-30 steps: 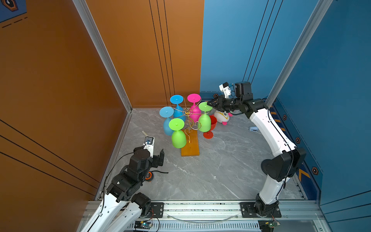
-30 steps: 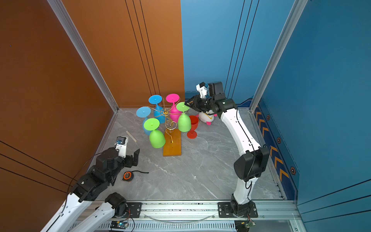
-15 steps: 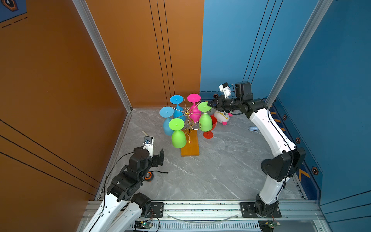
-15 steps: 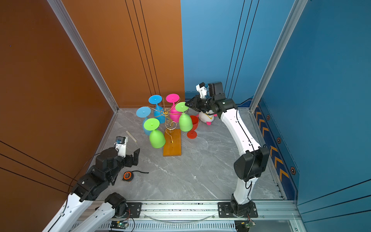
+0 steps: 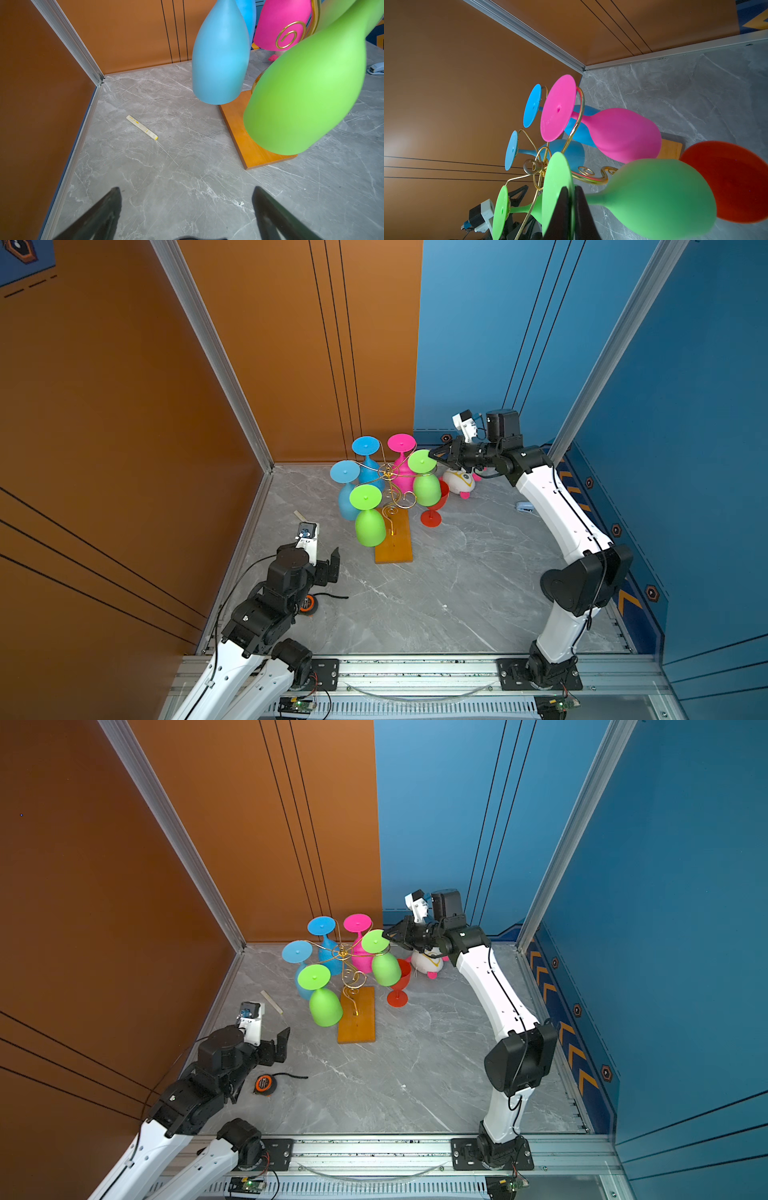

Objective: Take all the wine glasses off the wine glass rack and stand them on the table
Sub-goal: 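Close the right gripper on the green glass foot on the rack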

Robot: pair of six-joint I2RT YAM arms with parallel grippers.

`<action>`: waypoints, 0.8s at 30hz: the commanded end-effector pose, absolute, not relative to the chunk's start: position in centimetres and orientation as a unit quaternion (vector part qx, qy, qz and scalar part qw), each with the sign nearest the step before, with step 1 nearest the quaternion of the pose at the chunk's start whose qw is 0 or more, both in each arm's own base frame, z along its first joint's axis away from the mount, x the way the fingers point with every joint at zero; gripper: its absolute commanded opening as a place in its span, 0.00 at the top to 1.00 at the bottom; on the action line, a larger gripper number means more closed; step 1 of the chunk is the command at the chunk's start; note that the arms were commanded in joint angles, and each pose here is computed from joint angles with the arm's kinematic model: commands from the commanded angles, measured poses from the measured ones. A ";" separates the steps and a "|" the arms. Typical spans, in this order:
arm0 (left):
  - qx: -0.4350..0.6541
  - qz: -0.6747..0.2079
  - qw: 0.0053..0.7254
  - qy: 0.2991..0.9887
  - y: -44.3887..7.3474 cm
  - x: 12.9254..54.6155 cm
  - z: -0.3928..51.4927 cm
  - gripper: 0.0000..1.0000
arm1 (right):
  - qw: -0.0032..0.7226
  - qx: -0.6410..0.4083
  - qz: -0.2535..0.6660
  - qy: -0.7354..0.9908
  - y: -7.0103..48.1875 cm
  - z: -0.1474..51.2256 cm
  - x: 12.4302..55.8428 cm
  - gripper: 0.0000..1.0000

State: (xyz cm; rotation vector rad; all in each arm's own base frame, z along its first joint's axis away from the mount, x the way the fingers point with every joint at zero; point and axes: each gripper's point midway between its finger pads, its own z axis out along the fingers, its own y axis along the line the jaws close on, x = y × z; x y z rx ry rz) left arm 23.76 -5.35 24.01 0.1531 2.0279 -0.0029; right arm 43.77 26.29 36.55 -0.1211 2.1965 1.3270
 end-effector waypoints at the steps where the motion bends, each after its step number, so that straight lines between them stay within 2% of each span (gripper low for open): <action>1: 0.056 -0.015 0.537 0.842 -5.5 23.9 24.3 0.02 | 0.280 -0.041 0.501 0.818 26.1 36.7 43.3 0.93; 15: 0.056 -0.018 0.538 0.841 -5.5 23.9 24.4 0.02 | 0.292 -0.046 0.515 0.804 26.0 38.8 42.1 1.00; 24: 0.055 -0.018 0.538 0.841 -5.5 23.9 24.3 0.02 | 0.299 -0.045 0.516 0.801 25.6 39.5 41.7 1.00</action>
